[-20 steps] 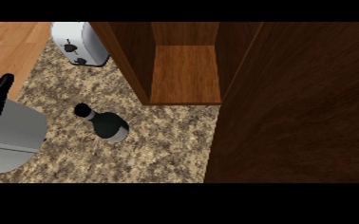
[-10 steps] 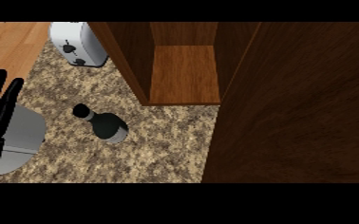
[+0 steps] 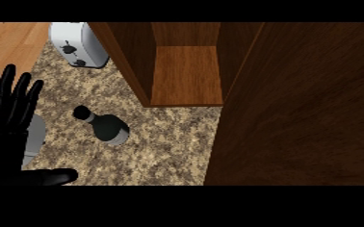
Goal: Pick up the wine, place it into the cabinet and close the cabinet
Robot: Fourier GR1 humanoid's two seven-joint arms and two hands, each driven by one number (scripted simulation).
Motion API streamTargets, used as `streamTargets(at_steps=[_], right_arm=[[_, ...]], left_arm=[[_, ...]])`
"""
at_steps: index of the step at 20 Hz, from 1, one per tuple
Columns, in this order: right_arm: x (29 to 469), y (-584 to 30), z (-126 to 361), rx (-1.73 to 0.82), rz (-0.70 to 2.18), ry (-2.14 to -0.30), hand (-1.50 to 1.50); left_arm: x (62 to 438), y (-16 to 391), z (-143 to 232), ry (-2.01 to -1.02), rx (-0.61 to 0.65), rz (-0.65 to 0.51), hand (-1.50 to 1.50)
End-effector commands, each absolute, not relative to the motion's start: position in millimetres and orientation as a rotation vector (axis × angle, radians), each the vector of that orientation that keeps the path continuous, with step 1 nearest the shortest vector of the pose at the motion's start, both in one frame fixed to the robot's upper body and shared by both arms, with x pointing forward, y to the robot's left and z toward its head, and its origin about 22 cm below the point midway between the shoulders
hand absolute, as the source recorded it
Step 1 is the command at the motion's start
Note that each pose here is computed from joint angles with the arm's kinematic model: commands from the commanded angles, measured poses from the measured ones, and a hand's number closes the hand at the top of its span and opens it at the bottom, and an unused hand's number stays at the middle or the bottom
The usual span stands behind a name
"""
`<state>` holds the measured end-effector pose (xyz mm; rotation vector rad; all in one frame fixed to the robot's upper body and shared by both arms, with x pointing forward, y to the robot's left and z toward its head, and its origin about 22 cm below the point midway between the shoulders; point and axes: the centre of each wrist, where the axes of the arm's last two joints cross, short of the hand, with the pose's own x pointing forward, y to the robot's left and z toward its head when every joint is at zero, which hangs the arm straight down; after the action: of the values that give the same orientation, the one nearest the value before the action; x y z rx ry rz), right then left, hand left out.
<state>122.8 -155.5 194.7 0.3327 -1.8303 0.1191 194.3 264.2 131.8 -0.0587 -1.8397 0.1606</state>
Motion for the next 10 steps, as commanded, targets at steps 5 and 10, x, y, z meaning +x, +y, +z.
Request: streamTargets(at_steps=[5,10], right_arm=[[86.4,-170.0,212.4,0.251,0.085,-1.953,-1.5],[94.9,-164.3,214.9,0.225,0.102,-1.939,-1.5]], left_arm=[[213.4,273.2,85.4,-1.805,-0.01,0.179,-1.5],[208.7,280.1,65.9,-1.799,0.023,0.208,-1.5]])
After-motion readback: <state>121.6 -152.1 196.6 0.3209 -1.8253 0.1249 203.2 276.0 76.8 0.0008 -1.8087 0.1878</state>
